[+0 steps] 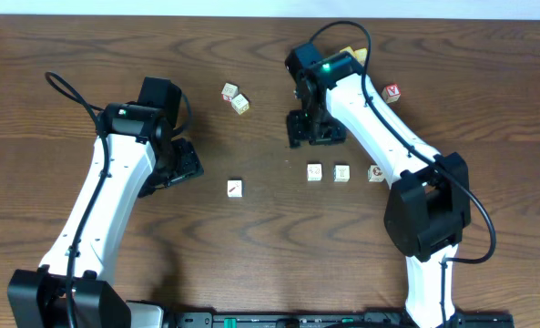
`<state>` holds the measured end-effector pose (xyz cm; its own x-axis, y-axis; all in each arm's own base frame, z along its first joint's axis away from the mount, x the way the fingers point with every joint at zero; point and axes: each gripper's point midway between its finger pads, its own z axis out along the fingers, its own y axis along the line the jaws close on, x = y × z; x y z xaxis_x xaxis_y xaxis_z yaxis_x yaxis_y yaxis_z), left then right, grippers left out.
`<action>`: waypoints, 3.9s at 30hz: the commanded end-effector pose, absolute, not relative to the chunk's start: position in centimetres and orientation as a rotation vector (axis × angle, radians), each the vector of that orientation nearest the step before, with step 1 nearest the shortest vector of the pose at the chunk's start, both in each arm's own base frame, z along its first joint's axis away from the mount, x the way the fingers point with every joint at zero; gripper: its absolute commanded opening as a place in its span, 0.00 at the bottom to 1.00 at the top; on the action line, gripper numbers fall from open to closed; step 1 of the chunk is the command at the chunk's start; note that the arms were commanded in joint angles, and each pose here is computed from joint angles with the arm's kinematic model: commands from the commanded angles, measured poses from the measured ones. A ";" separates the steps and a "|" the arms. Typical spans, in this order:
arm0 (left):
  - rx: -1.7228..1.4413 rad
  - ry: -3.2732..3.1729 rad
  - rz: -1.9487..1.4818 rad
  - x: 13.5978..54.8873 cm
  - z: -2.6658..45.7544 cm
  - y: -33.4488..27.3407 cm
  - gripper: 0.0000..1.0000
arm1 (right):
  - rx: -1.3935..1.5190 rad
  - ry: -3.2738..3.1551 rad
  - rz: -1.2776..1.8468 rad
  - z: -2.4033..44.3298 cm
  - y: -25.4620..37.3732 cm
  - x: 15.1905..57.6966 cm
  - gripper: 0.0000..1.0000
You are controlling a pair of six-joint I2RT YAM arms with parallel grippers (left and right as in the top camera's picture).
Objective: Lift 4 blocks
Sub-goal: 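Move the right arm aside and the left gripper toward the 4 block, then lower the left gripper and grasp the 4 hammer block, then carry the 4 block right and set it at the row's left end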
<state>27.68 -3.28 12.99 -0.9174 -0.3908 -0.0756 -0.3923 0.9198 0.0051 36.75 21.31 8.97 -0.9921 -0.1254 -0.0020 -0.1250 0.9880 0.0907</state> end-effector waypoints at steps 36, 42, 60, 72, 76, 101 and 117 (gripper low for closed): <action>-0.045 3.230 -0.357 28.2 3.6 -14.1 0.76 | -0.320 -3.028 0.043 12.6 1.4 35.8 0.99; -0.033 3.262 -0.341 28.2 1.7 -14.5 0.75 | -0.340 -3.039 0.040 12.4 1.0 36.1 0.99; 0.011 3.251 -0.201 28.2 0.3 -15.1 0.59 | -0.339 -3.043 0.039 12.4 1.0 36.2 0.99; -0.052 3.200 -0.009 29.1 0.1 -13.5 0.46 | -0.338 -3.039 0.040 12.4 1.0 36.1 0.99; -0.052 3.201 -0.009 29.1 0.1 -13.5 0.35 | -0.338 -3.039 0.040 12.4 1.0 36.1 0.99; -0.042 3.059 -0.323 32.3 2.6 -20.6 0.24 | -0.338 -2.971 -0.053 6.1 2.2 34.2 0.99; 0.057 2.911 -0.193 33.0 2.7 -23.5 0.25 | -0.331 -2.958 -0.050 5.4 2.1 33.8 0.99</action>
